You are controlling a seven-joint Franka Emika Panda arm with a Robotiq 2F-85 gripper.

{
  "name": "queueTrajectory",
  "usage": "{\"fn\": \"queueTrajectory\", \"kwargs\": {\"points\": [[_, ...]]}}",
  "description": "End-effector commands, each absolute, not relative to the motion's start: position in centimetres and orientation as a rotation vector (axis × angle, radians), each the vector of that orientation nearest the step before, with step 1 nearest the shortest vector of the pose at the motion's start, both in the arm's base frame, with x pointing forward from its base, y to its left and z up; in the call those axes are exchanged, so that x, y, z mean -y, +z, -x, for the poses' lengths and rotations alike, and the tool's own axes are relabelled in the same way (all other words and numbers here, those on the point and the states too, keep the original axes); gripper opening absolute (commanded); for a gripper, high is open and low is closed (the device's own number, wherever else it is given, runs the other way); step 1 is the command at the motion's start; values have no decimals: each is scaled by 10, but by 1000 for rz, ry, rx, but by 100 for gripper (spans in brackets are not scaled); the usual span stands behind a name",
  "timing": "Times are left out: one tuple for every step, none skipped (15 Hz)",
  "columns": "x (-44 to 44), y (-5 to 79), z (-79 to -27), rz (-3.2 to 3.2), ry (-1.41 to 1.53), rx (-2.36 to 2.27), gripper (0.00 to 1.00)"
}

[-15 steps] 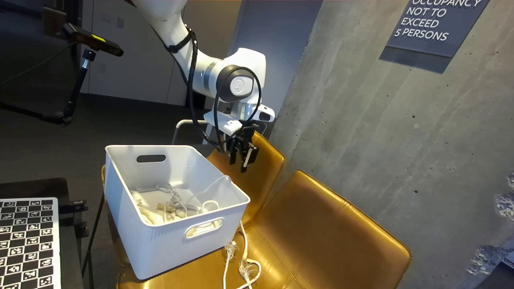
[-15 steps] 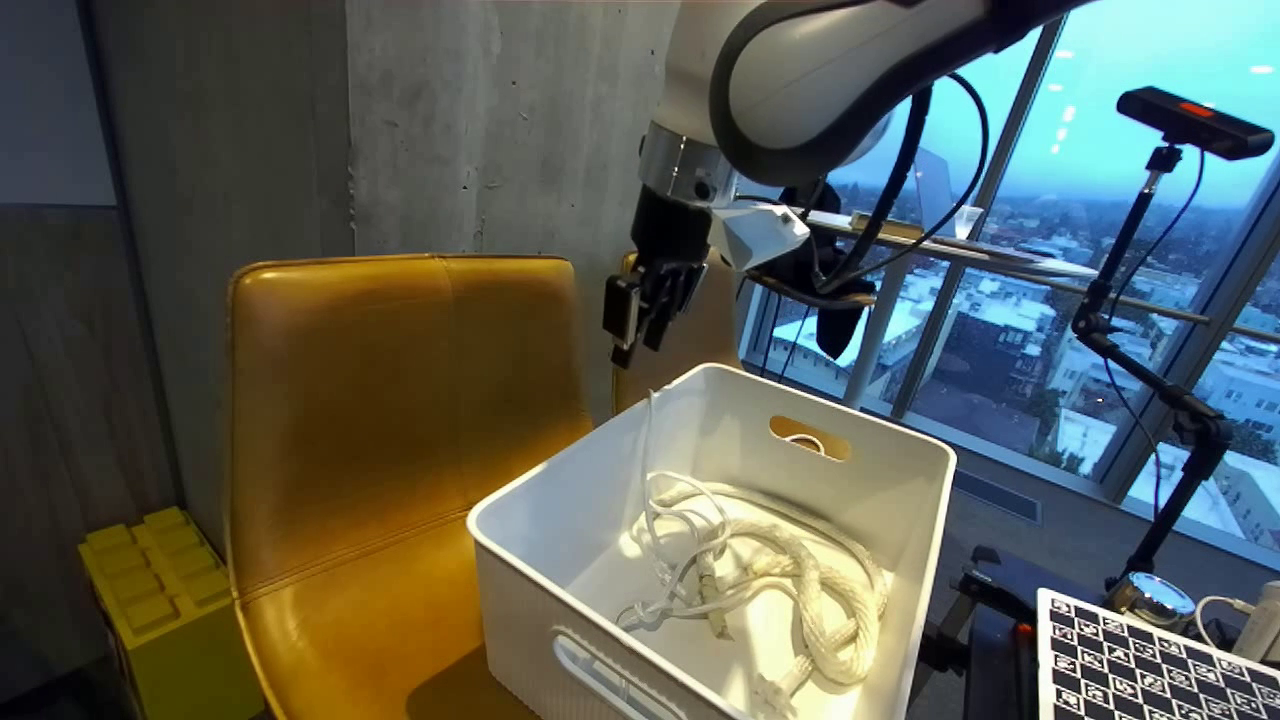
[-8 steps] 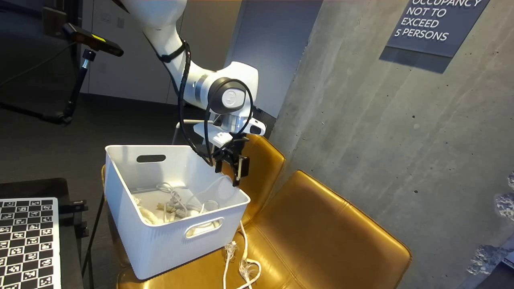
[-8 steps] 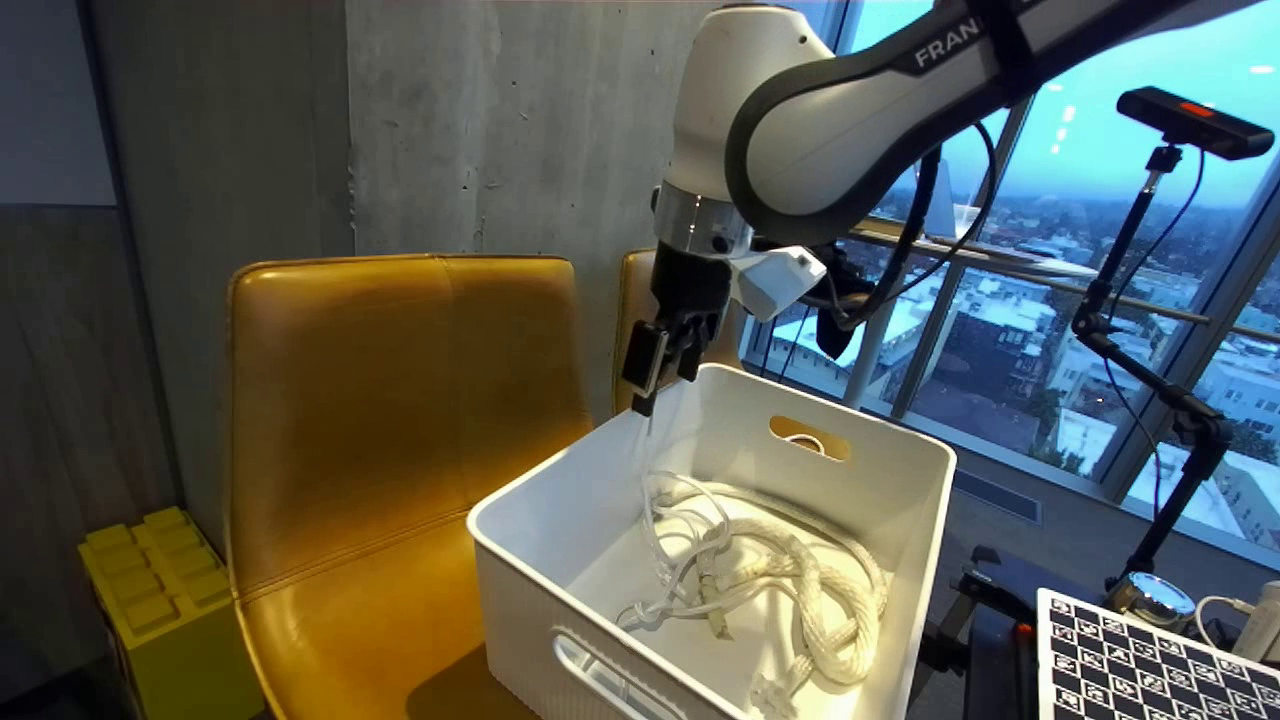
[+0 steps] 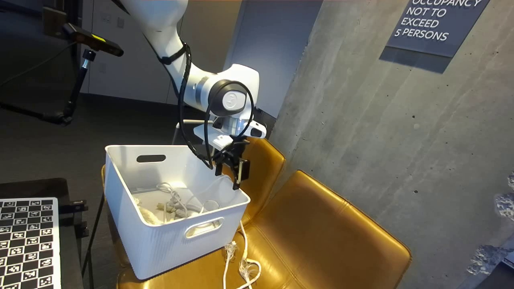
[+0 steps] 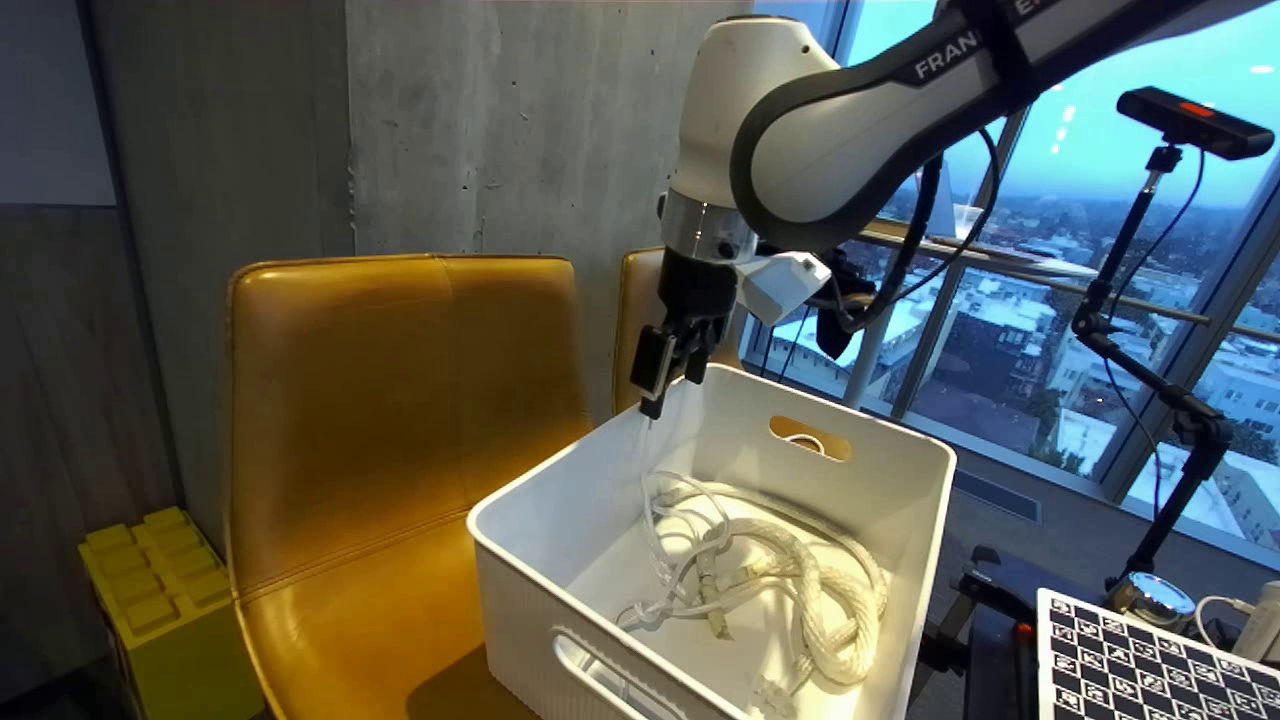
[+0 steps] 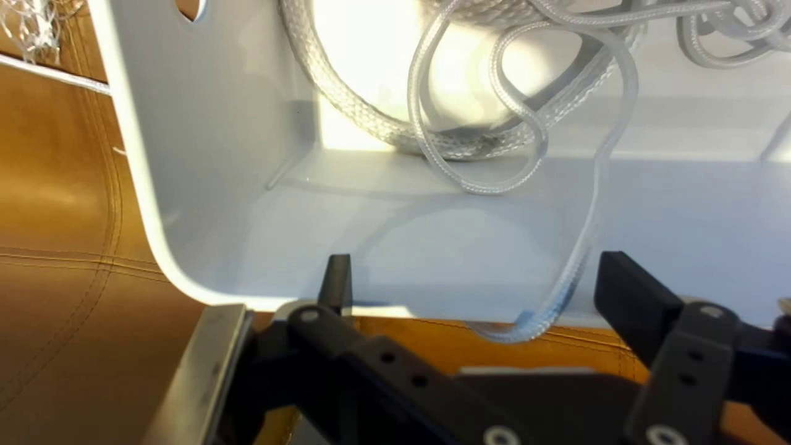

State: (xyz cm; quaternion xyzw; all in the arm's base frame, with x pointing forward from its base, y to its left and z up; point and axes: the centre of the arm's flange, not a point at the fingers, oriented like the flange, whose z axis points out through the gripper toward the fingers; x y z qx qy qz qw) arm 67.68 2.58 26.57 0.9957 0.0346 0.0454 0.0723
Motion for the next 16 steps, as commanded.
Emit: {"fn": "queueTrajectory", "kwargs": {"points": [[-28,268,-677,-2971,159,-111,100],[-29,269,-680,-2971,161,-111,100],[-29,268,-682,-2971,162,-110,100],[-28,267,-682,-2971,164,-111,100],[-27,265,-684,-2969,164,-111,100],[-27,262,-685,-2968,164,-109,100],[-26,260,-686,-2967,162,-109,100],[-26,257,-687,-2966,159,-108,100],[-26,255,-688,-2965,157,-108,100],[-26,253,-689,-2963,157,-108,91],[-26,252,-689,-2960,157,-110,75],[-24,252,-690,-2954,159,-110,66],[-24,253,-690,-2953,162,-109,59],[-24,253,-690,-2954,161,-108,50],[-25,253,-690,-2955,160,-109,42],[-26,252,-690,-2955,158,-110,34]]}}
